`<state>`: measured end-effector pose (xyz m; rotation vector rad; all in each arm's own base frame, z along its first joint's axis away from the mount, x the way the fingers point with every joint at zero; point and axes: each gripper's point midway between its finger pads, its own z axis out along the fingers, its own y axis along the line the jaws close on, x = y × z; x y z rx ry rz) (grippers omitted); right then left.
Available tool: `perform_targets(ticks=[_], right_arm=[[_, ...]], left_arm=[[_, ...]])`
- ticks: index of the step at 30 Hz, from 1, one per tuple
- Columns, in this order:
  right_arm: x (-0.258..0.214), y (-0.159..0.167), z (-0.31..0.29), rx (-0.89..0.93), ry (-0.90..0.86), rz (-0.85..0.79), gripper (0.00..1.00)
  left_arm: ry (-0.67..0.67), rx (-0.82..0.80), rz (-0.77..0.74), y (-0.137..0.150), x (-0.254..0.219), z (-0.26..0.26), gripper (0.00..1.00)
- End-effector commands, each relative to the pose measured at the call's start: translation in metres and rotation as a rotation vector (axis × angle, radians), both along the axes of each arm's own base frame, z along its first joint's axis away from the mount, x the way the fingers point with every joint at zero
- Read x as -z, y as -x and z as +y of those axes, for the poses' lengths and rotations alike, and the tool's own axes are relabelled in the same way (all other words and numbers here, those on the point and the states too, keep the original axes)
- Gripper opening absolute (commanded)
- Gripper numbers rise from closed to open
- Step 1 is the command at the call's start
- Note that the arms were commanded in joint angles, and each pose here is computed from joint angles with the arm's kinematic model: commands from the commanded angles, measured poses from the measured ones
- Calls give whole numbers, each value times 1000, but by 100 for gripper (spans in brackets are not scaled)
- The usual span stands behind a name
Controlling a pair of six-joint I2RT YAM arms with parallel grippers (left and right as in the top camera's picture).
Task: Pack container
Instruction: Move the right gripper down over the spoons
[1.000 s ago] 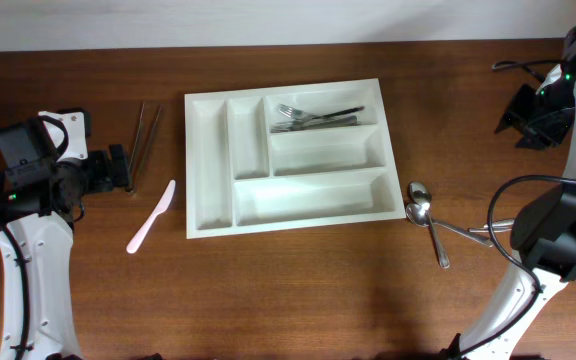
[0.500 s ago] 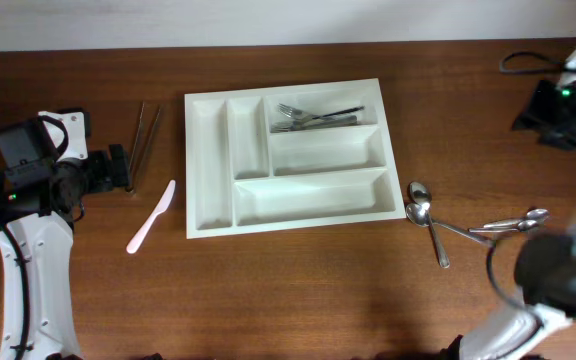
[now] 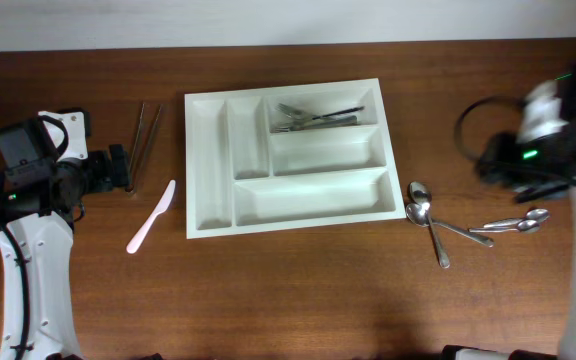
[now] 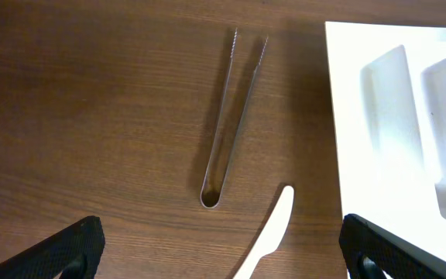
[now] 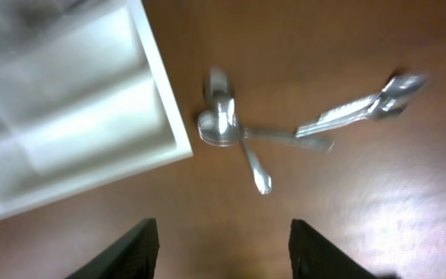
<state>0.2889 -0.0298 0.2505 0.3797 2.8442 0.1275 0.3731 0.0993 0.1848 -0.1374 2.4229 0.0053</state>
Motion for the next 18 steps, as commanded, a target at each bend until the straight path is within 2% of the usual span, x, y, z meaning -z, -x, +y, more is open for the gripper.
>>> perform_targets(ticks=[1,6,7,9,12,16,18], right_arm=[[65,12,3,-51,66,151,57],[125,10,0,-69,69,168,70],[132,10,-2,-74,69,165,70],[143,12,-5,-81,70,167,69],[155,11,-5,-136,77,173,62],[174,8,-5,-159,71,193,60],[181,5,-5,-166,67,201,55]], left_arm=[[-5,16,-22,-5,-8,0,99],[-5,16,-22,-5,-8,0,99],[-5,16,-22,-5,-8,0,99],[-5,16,-22,-5,-8,0,99],[-5,16,-22,-5,-8,0,99],[-5,16,-22,-5,-8,0,99],[-5,16,-22,-5,-8,0,99]])
